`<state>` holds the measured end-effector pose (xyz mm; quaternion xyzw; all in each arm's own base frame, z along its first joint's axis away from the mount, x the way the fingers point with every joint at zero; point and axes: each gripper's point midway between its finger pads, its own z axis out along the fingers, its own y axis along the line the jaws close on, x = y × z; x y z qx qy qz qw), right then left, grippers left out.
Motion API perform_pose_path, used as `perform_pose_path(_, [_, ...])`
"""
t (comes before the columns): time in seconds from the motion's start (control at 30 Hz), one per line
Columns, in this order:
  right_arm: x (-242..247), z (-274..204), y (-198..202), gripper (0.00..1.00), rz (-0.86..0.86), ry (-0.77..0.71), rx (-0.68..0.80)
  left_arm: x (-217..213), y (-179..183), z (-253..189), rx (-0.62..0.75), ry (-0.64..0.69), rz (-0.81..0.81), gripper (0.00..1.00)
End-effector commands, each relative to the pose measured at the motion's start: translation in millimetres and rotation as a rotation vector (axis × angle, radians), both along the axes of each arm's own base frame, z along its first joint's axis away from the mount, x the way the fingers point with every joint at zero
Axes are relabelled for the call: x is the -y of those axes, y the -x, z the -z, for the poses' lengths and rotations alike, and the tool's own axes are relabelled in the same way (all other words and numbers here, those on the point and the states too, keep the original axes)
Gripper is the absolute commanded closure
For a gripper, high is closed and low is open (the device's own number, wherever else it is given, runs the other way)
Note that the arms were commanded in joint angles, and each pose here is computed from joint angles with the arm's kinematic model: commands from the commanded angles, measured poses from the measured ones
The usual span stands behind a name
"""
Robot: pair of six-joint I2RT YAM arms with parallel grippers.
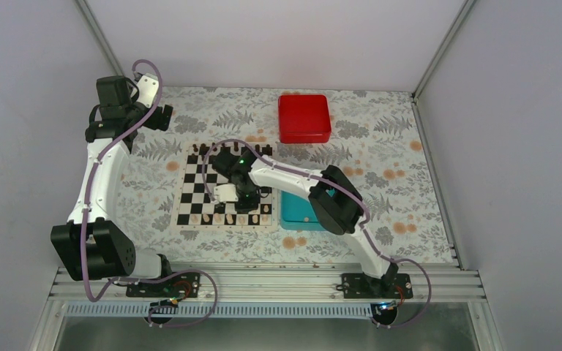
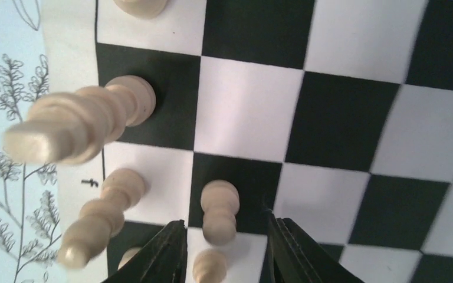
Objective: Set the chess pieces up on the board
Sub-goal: Place the chess piece on the chessboard.
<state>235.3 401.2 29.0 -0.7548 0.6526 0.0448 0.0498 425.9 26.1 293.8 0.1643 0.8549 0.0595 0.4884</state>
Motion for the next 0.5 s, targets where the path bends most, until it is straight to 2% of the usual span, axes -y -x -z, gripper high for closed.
perform_pose_path(0.0, [4.7,-55.6,-8.2,0.62,0.030,-0.075,0.070,0.2,2.0,-3.3,0.010,-0.002,0.012,0.00])
perform_pose_path(0.27, [57.5,-124.2,-43.2,0.59,0.193,-0.156,0.147,0.1,1.3,-3.3,0.010,-0.001,0.014,0.00])
perform_pose_path(0.47, [145.5,-119.3,-77.4,0.62,0.408,-0.129,0.150,-0.2,0.4,-5.1,0.013,-0.001,0.012,0.00])
